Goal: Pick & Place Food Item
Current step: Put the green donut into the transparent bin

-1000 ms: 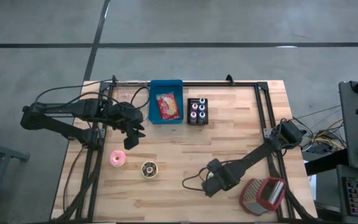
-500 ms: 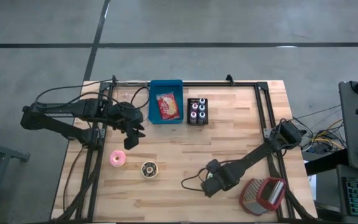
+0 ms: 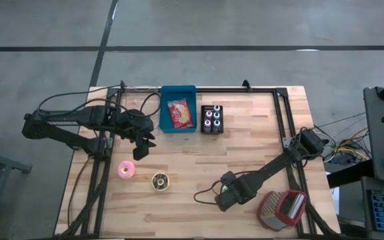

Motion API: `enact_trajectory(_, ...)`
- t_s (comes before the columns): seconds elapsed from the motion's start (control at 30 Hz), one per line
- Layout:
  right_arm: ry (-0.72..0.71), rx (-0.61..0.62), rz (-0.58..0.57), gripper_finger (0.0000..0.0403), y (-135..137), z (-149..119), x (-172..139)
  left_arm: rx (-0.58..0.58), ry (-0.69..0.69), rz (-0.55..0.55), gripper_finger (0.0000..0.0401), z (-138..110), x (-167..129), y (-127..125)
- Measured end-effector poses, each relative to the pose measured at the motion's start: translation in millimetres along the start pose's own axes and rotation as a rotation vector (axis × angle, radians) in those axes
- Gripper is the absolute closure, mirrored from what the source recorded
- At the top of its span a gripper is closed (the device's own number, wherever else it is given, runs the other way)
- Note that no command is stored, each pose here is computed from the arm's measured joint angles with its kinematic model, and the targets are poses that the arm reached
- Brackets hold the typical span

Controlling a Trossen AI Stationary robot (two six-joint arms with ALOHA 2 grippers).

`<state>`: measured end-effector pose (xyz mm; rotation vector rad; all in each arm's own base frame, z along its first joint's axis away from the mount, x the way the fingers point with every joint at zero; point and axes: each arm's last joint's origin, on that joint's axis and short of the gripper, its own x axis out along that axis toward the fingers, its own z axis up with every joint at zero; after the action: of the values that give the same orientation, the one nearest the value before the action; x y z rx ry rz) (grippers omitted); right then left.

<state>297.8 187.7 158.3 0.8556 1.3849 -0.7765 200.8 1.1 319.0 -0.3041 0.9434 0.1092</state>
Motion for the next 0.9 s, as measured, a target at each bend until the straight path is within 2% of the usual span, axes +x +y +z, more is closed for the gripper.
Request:
enact_trajectory(0.5,0.002,-0.002,-0.008,0.0303,-1.2,0.0,0.9,0.0,0.0,0.0,0.024,0.0,0.0,0.0)
enact_trajectory(0.9,0.001,-0.013,-0.017,0.0332,-2.5,-0.1,-1.5,0.0,0.0,0.0,0.024,0.0,0.0,0.0)
